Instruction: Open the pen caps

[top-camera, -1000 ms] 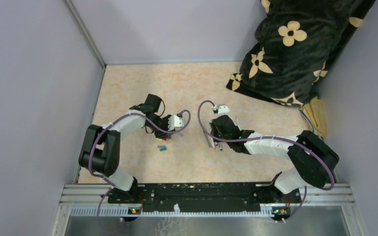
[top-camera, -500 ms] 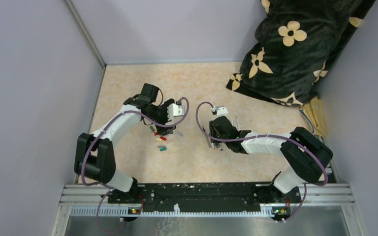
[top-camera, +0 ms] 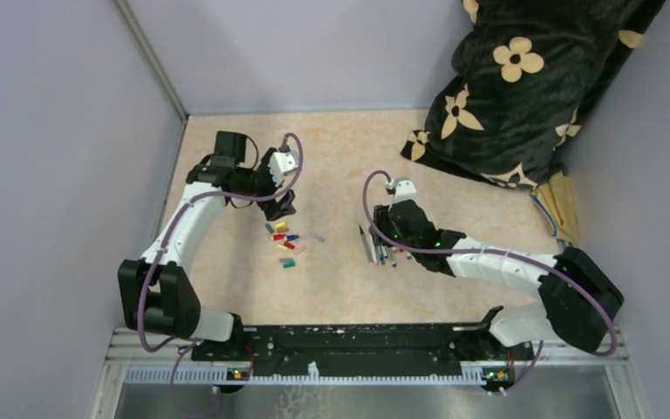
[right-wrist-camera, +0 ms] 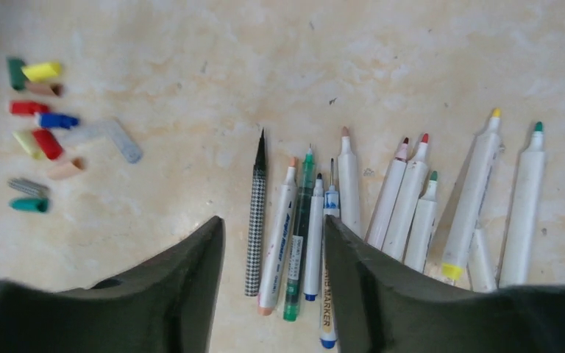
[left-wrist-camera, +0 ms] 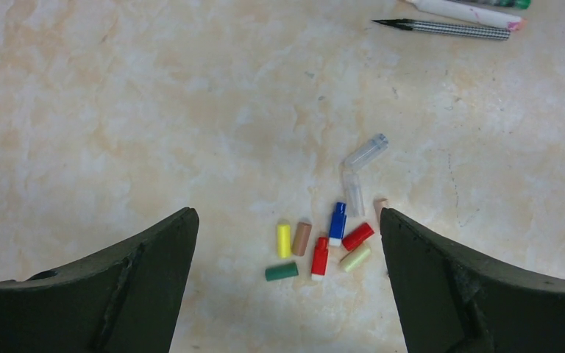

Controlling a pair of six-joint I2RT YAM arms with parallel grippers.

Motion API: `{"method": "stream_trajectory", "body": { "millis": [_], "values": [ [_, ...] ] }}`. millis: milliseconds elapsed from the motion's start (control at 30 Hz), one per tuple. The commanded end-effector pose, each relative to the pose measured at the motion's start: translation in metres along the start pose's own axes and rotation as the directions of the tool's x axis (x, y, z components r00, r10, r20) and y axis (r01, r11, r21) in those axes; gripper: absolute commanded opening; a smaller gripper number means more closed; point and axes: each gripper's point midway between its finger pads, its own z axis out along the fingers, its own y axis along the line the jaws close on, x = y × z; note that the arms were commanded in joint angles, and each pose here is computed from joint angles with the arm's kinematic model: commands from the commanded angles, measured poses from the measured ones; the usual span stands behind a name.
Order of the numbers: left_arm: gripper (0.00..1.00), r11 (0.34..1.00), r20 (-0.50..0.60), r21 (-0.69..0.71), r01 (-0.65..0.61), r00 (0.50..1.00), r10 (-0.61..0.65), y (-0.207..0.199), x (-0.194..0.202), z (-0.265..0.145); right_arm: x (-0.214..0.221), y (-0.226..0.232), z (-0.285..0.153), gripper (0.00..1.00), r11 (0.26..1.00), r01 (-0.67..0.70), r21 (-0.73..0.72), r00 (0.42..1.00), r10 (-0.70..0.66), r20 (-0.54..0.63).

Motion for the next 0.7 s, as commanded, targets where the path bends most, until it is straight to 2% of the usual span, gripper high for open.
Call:
{"method": "stream_trajectory", "body": {
  "millis": [0, 67, 100, 167, 267, 367, 467, 533, 567, 667],
  "values": [
    [0.99, 0.99, 0.096, -0.084, 0.111, 0.99, -0.103, 0.02, -0.009, -0.031, -0.051, -0.019, -0.028, 0.66, 0.995, -0.083, 0.051, 0.988, 0.075, 0.134],
    [0.99, 0.976, 0.114, -0.161, 0.148, 0.985, -0.131, 0.036, 0.0, -0.04, -0.053, -0.049, -0.037, 0.95, 0.982, -0.147, 0.115, 0.98, 0.129, 0.153],
    [0.99, 0.964, 0.125, -0.201, 0.172, 0.981, -0.149, 0.045, 0.005, -0.044, -0.053, -0.065, -0.04, 0.98, 0.972, -0.18, 0.15, 0.975, 0.156, 0.157],
    [0.99, 0.913, 0.176, -0.322, 0.252, 0.963, -0.204, 0.072, 0.015, -0.052, -0.057, -0.107, -0.049, 0.99, 0.932, -0.265, 0.246, 0.955, 0.219, 0.2],
    [0.99, 0.802, 0.237, -0.473, 0.364, 0.93, -0.282, 0.1, 0.032, -0.053, -0.064, -0.16, -0.072, 0.99, 0.841, -0.344, 0.418, 0.926, 0.23, 0.299],
    [0.99, 0.745, 0.288, -0.525, 0.412, 0.909, -0.3, 0.111, 0.046, -0.045, -0.075, -0.197, -0.097, 0.99, 0.738, -0.392, 0.549, 0.884, 0.138, 0.446],
    [0.99, 0.657, 0.349, -0.558, 0.507, 0.862, -0.368, 0.122, 0.068, -0.031, -0.074, -0.226, -0.116, 0.99, 0.637, -0.445, 0.629, 0.828, 0.024, 0.561],
    [0.99, 0.625, 0.358, -0.558, 0.547, 0.837, -0.413, 0.125, 0.084, -0.017, -0.068, -0.239, -0.124, 0.99, 0.589, -0.465, 0.661, 0.803, -0.035, 0.595],
    [0.99, 0.612, 0.372, -0.558, 0.56, 0.829, -0.419, 0.126, 0.087, -0.013, -0.067, -0.242, -0.125, 0.99, 0.589, -0.452, 0.67, 0.802, -0.061, 0.595],
    [0.99, 0.613, 0.43, -0.563, 0.554, 0.83, -0.354, 0.122, 0.088, -0.005, -0.061, -0.255, -0.124, 0.99, 0.564, -0.443, 0.697, 0.808, -0.086, 0.583]
  ]
}}
